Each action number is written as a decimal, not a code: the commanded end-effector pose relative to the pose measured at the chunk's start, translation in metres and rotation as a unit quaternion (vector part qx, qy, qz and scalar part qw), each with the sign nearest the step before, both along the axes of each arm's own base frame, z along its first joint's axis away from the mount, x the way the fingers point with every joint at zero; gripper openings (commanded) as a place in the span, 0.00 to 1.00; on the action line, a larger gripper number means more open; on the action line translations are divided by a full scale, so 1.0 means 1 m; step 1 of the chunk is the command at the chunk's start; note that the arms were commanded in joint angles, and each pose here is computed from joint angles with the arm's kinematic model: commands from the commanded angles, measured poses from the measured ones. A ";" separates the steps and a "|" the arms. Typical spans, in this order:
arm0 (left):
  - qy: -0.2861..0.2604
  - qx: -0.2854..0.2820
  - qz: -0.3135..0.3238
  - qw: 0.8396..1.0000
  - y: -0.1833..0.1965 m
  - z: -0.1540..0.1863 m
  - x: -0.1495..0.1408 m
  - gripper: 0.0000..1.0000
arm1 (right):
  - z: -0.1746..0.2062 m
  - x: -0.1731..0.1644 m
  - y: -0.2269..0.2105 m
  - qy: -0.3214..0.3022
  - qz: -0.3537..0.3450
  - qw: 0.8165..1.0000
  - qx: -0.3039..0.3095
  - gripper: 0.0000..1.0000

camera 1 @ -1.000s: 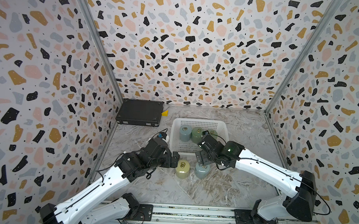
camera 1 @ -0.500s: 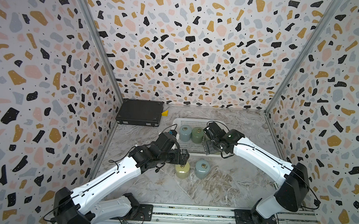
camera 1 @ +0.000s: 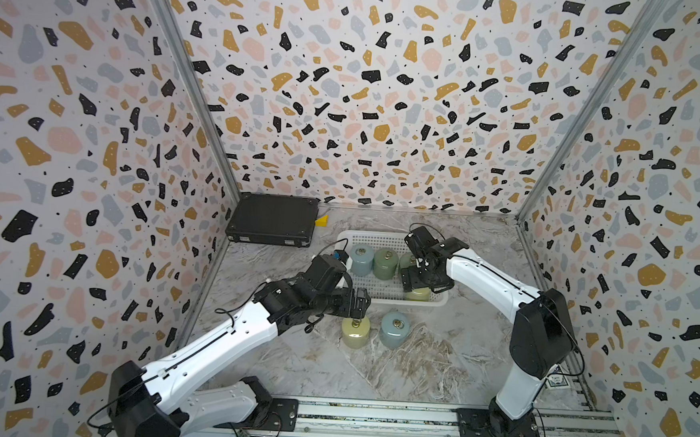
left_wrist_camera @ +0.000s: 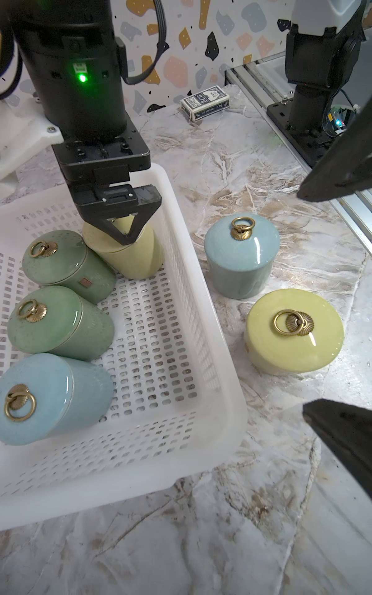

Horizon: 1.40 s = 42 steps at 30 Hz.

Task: Take the tea canister out of the basket
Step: Pick up the tea canister from the basket.

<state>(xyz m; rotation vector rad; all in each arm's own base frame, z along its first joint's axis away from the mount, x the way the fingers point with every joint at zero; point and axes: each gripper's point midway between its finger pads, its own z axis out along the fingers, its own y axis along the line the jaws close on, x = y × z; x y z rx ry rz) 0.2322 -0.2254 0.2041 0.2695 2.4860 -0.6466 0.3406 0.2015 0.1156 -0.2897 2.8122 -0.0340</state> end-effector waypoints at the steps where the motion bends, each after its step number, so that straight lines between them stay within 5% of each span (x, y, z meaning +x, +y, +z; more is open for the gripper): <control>1: -0.035 -0.001 -0.001 0.999 -0.002 0.019 0.012 1.00 | -0.003 -0.001 0.010 0.016 0.005 1.000 0.023 0.99; 22: -0.040 0.018 0.004 0.999 0.006 0.019 0.011 1.00 | -0.048 0.011 0.007 0.047 -0.006 0.999 0.012 0.96; 26: -0.039 0.018 0.004 0.999 0.007 0.019 0.010 1.00 | -0.050 0.010 0.005 0.050 -0.002 0.999 0.008 0.89; 32: -0.042 0.019 0.005 0.999 0.008 0.020 0.010 1.00 | -0.031 0.009 0.009 0.031 0.005 0.999 0.032 0.74; 42: -0.044 0.017 0.004 0.999 0.009 0.022 0.010 1.00 | 0.026 0.006 0.008 -0.017 0.012 0.998 0.064 0.72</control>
